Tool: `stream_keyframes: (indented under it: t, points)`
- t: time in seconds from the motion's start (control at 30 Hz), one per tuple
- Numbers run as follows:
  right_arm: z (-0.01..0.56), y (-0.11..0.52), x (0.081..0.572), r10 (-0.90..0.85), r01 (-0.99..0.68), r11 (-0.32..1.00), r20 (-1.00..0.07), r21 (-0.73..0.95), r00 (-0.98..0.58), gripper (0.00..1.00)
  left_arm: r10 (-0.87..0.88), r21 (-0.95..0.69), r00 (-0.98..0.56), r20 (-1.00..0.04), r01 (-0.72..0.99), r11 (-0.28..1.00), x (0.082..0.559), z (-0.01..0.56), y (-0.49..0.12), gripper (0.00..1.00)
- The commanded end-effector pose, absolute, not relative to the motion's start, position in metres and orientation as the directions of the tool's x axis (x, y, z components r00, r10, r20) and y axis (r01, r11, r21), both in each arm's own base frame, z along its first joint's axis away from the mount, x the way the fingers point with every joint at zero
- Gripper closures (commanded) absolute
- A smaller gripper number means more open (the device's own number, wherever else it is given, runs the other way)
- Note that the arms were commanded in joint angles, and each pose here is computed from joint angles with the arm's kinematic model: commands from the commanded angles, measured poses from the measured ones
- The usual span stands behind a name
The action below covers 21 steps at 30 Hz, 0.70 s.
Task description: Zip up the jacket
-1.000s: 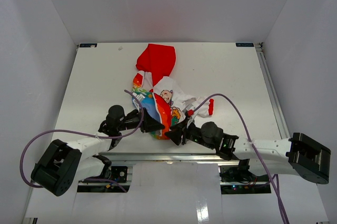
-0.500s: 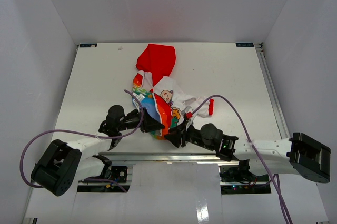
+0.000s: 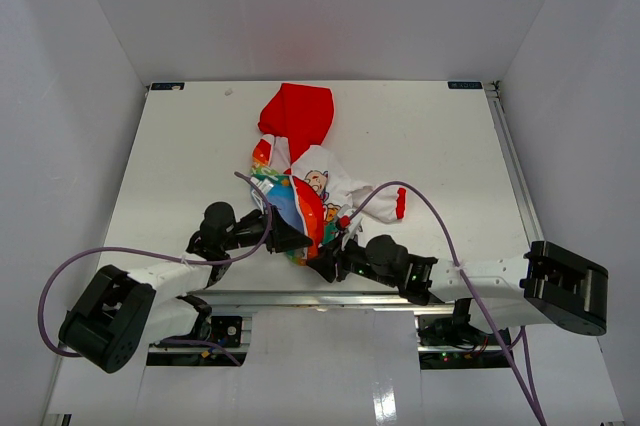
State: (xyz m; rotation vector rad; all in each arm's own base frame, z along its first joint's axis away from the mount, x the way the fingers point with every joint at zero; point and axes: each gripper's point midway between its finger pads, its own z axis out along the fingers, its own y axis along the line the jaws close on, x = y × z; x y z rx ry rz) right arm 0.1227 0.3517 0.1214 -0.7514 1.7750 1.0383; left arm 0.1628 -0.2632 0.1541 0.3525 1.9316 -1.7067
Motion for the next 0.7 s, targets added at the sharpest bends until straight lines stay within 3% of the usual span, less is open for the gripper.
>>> stream_keyframes:
  t: [0.0, 0.47, 0.67]
  points:
    - [0.1599, 0.3657, 0.1285, 0.058, -0.848, 0.422, -0.943, 0.321, -0.328, 0.55, -0.146, -0.817, -0.804, -0.577, 0.565, 0.116, 0.1545, 0.1657, -0.2634, 1.0]
    - [0.1631, 0.3623, 0.1299, 0.085, -0.844, 0.425, -0.943, 0.326, -0.321, 0.58, -0.142, -0.813, -0.801, -0.582, 0.569, 0.119, 0.1533, 0.1633, -0.2627, 1.0]
    - [0.1602, 0.3603, 0.1331, 0.085, -0.833, 0.445, -0.942, 0.328, -0.325, 0.68, -0.144, -0.813, -0.8, -0.583, 0.572, 0.112, 0.152, 0.1652, -0.2624, 1.0]
